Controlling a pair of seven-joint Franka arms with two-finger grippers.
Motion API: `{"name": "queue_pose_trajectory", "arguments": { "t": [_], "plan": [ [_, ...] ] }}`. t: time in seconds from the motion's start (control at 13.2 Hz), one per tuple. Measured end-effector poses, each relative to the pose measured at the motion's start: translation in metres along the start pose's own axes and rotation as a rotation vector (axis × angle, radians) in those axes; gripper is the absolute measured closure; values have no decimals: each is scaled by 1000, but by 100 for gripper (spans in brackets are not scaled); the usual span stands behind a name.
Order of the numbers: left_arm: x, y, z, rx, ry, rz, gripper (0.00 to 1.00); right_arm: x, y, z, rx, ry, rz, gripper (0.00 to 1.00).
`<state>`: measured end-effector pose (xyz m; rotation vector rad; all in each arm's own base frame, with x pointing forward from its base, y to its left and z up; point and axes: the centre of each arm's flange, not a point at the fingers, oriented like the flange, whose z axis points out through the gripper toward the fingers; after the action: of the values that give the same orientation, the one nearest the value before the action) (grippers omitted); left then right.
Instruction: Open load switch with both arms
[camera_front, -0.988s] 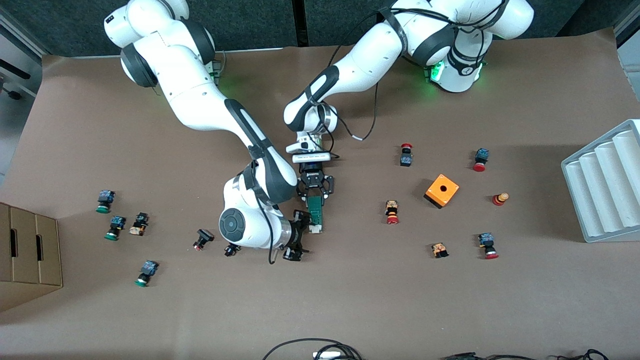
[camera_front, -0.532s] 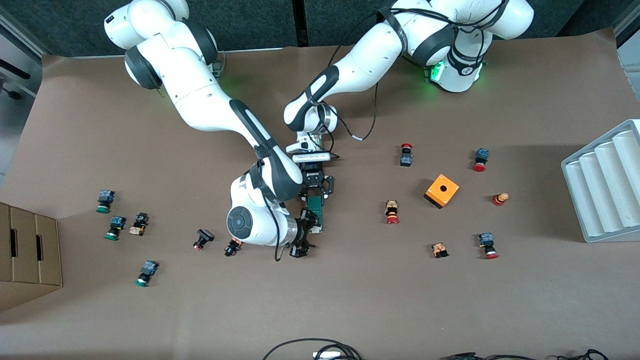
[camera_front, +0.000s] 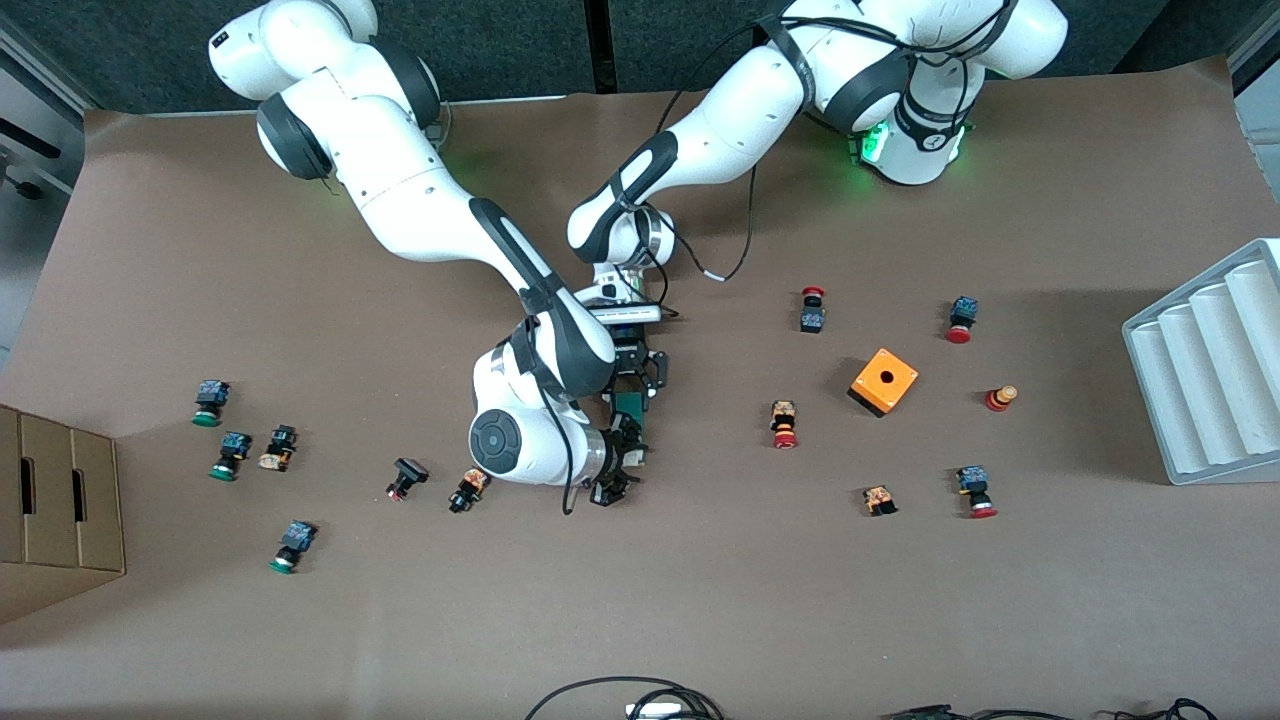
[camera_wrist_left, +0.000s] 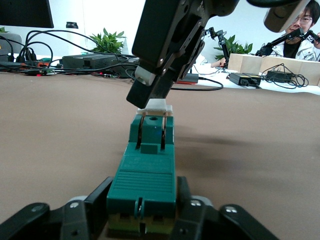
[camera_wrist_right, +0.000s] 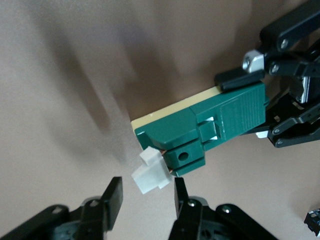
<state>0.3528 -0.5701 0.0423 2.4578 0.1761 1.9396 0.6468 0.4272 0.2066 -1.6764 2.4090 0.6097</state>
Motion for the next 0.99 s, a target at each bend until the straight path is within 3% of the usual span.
{"name": "queue_pose_trajectory", "arguments": {
  "t": [0.46, 0.99],
  "plan": [
    [-1, -2, 0, 8, 9, 6, 48, 1, 0, 1, -6, 5, 2, 59],
    [-1, -2, 0, 8, 8, 39, 48, 1, 0, 0, -7, 6, 2, 63]
  ]
}}
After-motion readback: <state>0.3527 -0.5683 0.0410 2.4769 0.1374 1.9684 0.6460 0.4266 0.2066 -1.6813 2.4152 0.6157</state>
